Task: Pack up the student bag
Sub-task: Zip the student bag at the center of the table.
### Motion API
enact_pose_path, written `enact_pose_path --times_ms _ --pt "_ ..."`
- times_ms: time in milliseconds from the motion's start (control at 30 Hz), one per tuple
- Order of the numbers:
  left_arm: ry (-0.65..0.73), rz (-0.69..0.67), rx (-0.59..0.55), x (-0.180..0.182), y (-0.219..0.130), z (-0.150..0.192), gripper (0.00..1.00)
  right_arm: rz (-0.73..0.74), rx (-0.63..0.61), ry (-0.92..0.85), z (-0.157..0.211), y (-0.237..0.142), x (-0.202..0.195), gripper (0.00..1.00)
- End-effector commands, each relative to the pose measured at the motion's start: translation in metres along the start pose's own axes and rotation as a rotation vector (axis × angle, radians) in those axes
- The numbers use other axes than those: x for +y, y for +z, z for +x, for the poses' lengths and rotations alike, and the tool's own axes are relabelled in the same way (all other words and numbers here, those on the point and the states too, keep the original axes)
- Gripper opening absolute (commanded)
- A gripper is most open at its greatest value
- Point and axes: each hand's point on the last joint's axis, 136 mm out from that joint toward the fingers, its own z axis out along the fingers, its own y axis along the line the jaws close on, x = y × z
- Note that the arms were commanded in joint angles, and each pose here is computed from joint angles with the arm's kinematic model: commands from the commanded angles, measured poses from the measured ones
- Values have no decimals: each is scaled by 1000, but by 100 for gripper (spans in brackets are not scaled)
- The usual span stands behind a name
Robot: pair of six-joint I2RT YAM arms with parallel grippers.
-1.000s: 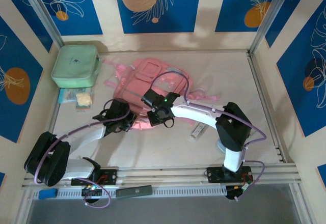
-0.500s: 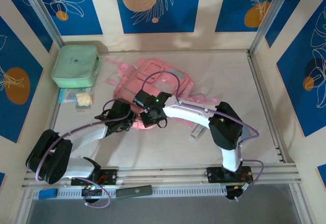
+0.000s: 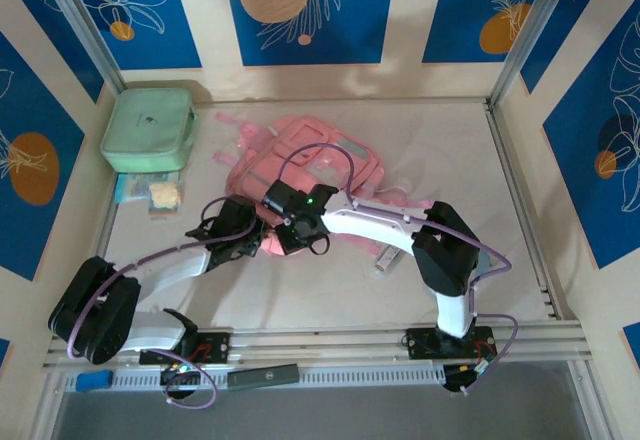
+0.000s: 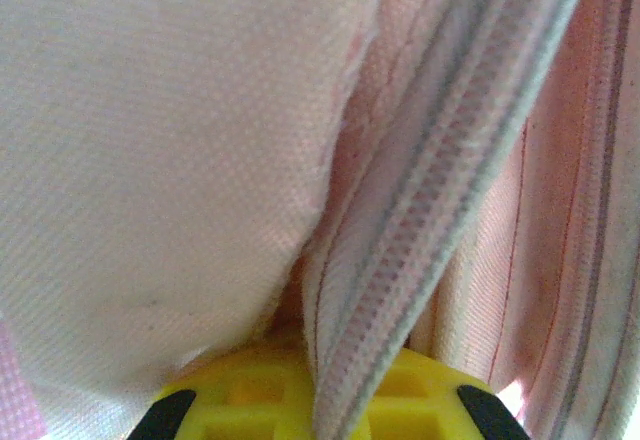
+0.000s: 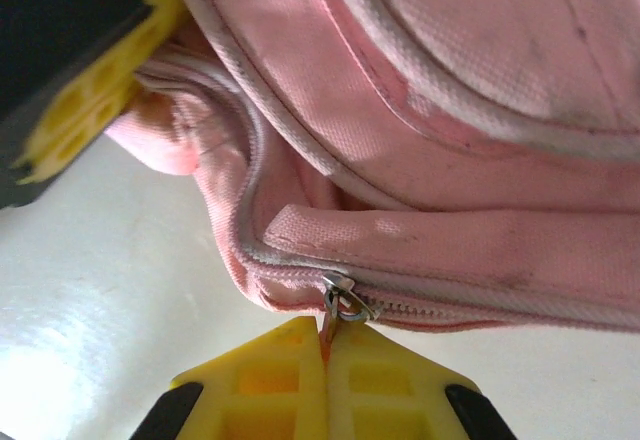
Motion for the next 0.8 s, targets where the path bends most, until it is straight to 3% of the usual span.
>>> enact_pose_path --times_ms 0,100,200,300,433,500,667,767 --pt "11 233 112 -65 -20 32 0 -330 -73 -37 -21 -35 68 0" --pt "-1 237 94 -64 -21 28 0 -253 -75 -27 -23 -31 53 0" --pt "-4 216 72 -53 -23 21 0 -19 -58 -3 -16 -27 9 0" --pt "25 140 27 -31 -28 -1 0 179 -30 102 4 -33 -57 0" --pt "87 51 -85 -7 -48 -42 0 554 5 297 44 -50 -181 0" --pt "105 26 -88 -7 -51 -45 0 533 14 331 45 -45 -192 0" --pt "117 52 -47 -24 -47 -39 0 307 -76 221 20 -40 -130 0" --pt "112 50 -64 -23 -49 -44 0 212 -51 304 19 -29 -142 0"
